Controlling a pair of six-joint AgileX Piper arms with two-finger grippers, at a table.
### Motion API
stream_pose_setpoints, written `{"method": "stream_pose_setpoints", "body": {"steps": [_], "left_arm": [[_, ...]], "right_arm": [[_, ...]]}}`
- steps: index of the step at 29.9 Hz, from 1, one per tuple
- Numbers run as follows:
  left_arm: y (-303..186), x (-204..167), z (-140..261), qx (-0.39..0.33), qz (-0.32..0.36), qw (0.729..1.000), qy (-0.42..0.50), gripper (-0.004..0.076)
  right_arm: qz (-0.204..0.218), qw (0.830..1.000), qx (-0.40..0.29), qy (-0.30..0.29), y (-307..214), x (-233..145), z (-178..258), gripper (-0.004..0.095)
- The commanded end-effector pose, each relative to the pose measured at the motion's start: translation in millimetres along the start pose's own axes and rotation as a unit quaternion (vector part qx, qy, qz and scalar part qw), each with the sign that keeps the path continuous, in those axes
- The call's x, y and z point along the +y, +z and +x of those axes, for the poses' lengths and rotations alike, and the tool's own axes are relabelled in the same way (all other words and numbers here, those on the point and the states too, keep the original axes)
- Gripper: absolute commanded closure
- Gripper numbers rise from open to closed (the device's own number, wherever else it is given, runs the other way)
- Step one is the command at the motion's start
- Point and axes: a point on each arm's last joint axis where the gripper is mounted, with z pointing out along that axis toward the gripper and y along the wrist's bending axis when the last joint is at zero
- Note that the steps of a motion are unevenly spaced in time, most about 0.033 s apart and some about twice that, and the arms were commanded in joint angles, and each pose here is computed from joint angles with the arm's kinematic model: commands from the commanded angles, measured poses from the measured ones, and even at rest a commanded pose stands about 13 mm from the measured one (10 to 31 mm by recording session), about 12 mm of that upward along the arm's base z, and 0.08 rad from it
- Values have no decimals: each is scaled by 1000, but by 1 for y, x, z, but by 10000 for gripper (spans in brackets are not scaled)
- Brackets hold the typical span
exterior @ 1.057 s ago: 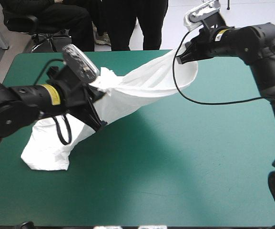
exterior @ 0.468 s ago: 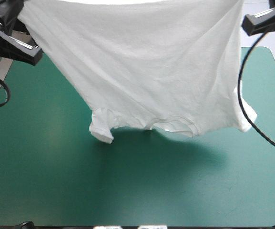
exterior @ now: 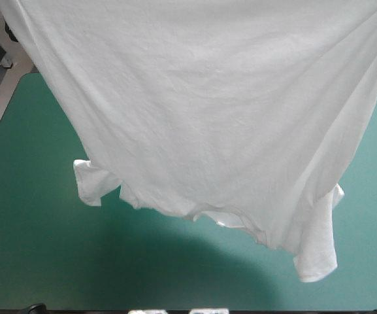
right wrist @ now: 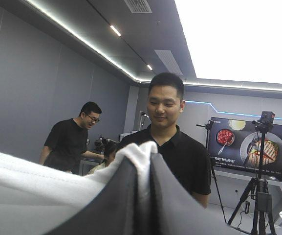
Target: Fold the cloth
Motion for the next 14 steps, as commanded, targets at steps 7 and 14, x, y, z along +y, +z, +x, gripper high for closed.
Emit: {"method": "stream_pose_setpoints", "body": {"steps": [7, 14], "left_arm": [[-2, 7, -6, -22, -35, 999, 19, 741], [60, -6, 38, 62, -110, 991, 37, 741]], "right_arm": [[16, 999, -31, -12, 9, -3, -2, 925], [15, 1000, 14, 6, 63, -3, 43, 925]]}}
